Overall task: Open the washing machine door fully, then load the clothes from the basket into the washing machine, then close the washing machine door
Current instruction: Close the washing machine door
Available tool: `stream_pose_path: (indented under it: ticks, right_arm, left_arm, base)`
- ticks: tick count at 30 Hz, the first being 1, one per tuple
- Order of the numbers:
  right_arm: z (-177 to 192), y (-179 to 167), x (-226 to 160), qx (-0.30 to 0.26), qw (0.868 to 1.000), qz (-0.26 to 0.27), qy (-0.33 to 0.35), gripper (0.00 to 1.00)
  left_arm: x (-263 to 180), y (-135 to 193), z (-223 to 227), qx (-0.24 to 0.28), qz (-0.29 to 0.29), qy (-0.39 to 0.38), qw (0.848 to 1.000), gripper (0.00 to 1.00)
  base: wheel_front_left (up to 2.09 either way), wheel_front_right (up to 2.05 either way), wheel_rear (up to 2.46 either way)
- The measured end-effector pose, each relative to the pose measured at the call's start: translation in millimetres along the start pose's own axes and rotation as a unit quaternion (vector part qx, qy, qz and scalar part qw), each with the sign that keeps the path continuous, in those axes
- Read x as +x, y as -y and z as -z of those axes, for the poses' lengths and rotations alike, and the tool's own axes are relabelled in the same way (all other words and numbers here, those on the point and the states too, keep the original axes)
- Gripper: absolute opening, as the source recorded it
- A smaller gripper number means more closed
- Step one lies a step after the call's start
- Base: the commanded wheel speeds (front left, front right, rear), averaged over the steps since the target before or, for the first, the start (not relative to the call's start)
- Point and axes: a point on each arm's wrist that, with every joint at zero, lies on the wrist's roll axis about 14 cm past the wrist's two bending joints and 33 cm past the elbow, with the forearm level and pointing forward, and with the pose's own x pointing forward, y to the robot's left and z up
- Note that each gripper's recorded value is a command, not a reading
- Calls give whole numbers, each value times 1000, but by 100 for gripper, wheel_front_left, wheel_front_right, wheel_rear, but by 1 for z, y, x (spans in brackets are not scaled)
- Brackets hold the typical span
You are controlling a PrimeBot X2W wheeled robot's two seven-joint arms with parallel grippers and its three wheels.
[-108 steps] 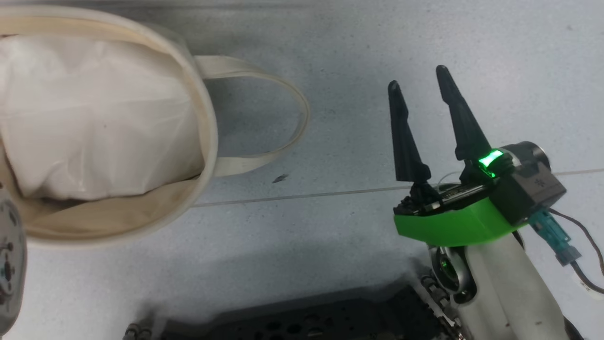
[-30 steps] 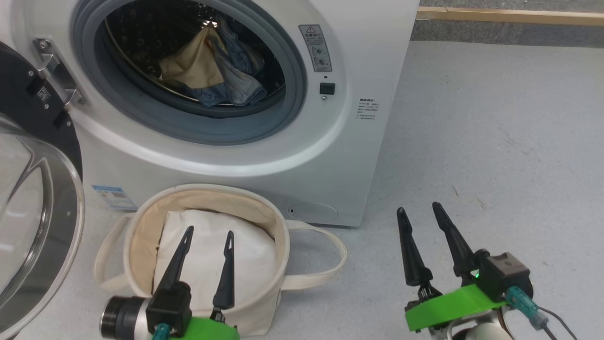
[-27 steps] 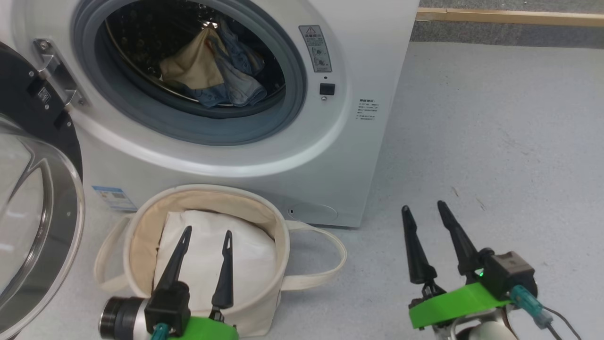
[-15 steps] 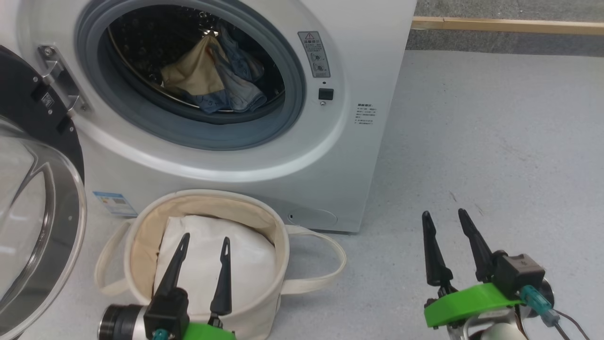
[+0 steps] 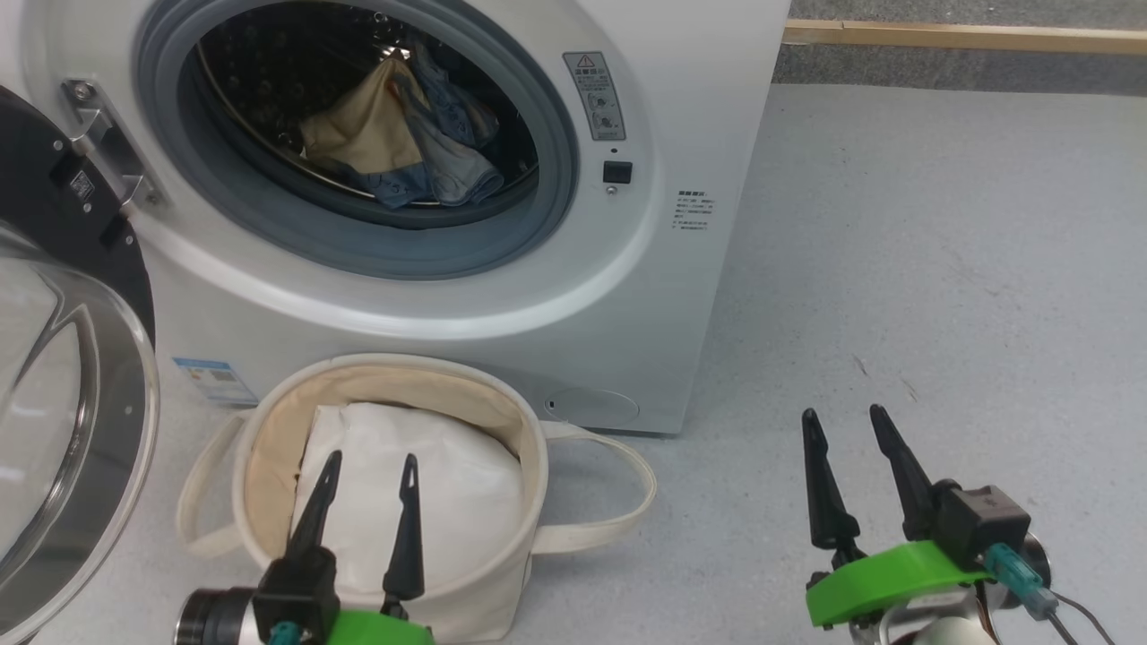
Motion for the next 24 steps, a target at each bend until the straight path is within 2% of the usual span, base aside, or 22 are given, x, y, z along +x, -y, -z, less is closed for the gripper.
stream_pose_path:
  ticks: [9, 20, 24]
  right_arm:
    - [5, 2, 0, 1, 1000, 2, -7, 100]
    - [4, 0, 0, 0, 1000, 0, -6, 100]
    - [5, -1, -1, 1, 1000, -1, -8, 100]
  left_arm:
    - [1, -4, 5, -14, -12, -10, 1000, 100]
    - [0, -2, 3, -13, -10, -7, 1000, 100]
    - [0, -1, -1, 5, -8, 2, 1000, 100]
  base:
    - [-87, 45, 42]
    - [-223, 146, 77]
    - [-224, 190, 34]
